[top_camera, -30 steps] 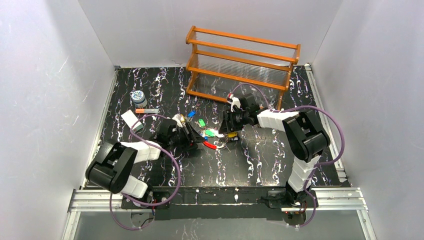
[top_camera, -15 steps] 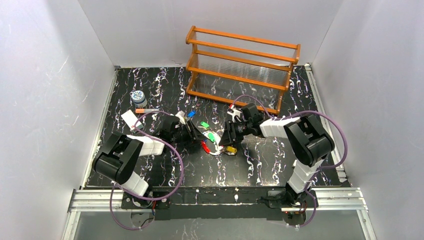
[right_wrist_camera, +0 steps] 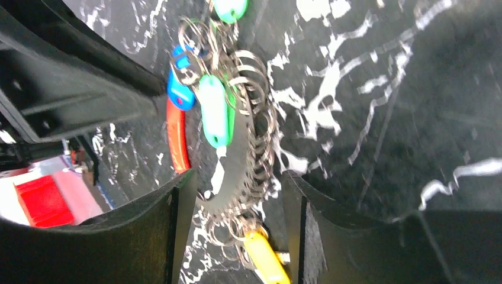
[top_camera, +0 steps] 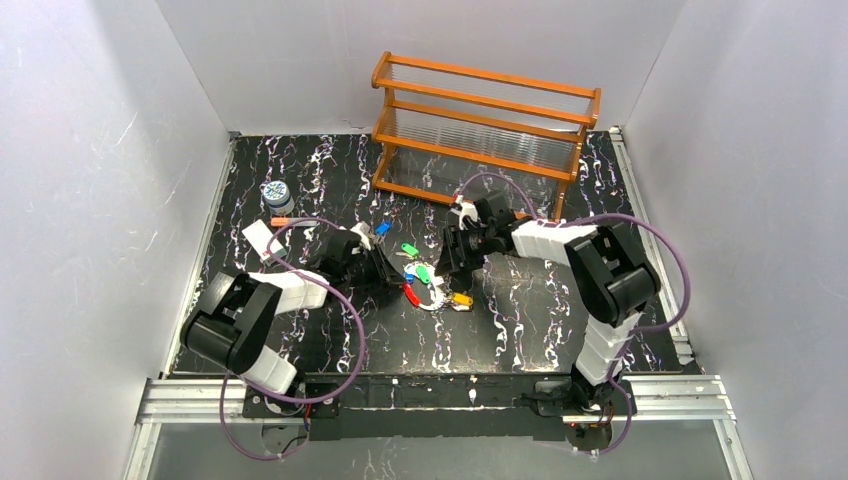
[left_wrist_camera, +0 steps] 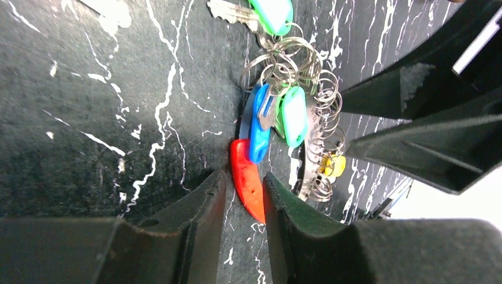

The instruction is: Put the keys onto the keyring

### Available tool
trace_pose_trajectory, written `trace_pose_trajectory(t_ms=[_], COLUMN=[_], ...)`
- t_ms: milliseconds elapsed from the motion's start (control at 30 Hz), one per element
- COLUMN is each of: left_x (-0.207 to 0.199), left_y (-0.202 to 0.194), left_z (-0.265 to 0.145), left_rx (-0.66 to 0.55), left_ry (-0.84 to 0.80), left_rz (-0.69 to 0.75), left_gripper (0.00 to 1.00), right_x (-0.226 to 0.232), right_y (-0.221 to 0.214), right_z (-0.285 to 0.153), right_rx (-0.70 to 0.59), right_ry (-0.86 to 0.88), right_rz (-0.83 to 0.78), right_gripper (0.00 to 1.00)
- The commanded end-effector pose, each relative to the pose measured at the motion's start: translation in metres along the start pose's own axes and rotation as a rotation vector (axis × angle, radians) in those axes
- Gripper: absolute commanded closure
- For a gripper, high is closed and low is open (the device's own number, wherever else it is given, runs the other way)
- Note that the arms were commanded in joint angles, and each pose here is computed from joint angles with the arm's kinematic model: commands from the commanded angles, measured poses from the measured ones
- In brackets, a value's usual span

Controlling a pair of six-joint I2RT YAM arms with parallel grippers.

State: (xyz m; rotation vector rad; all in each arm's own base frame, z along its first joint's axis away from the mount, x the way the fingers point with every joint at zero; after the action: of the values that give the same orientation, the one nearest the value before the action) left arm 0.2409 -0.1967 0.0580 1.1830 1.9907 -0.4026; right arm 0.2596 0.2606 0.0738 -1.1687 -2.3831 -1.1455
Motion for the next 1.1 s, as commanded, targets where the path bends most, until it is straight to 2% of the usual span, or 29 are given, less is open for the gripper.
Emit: trace_pose_trajectory(t_ms=[0,200,333,400,567,800,933,1067], left_x=[0.016,0.006,0.0,-0.001,-0.001,-0.017,-0.016,-0.006], left_y=[-0.022,-0.054,-0.065,-0.064,-0.056,-0.049,-0.039,-0.023], left_z=[-0.002,0.006,0.004,-0.002,-0.013,-0.019,-0.021,-0.024], left_rx=[0.038,0.076,0.049,0.023,-0.049,-0.065,-0.071,-0.088], left_ry=[0.04,0.027,0.017,0.007,0.015,-0.062,-0.07,-0.042], left_rz=[-0.015,0.006,0.027,0.031,0.059,0.071,0.043,0.018], left_gripper=[0.72,0.76,0.76,0.73,0.62,0.52,0.51,0.51], right_x=[-0.006,0.006,0.021,0.024,0.023,0.015,0.01,0.004], right_y=[0.014,0.031,0.035,0.038,0.048,0.042,0.031,0.018], right_z=[0.018,0.051,0.064,0.061,0.032,-0.02,-0.039,-0.039], right_rx=[0.038,0.103,0.145,0.134,0.048,-0.056,-0.106,-0.082], right_ry=[0.012,0.082,0.104,0.083,-0.085,-0.257,-0.259,-0.234], right_rz=[-0.015,-0.049,-0.089,-0.103,-0.159,-0.173,-0.138,-0.113], right_gripper=[0.38,0.41,0.42,0.41,0.26,0.04,0.01,0.02])
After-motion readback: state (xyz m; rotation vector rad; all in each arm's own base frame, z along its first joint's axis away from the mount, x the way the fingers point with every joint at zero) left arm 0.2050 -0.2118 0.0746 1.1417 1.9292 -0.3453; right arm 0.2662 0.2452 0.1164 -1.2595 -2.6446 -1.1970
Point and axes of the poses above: each gripper's point midway between its finger pads, its own z axis out along the fingers, its own x axis along the line the jaws close on, y = z × x, the point moved 5 cm from there along -z, back along the fingers, and after that the axes turned 15 degrees about -z, right-handed, at the moved point
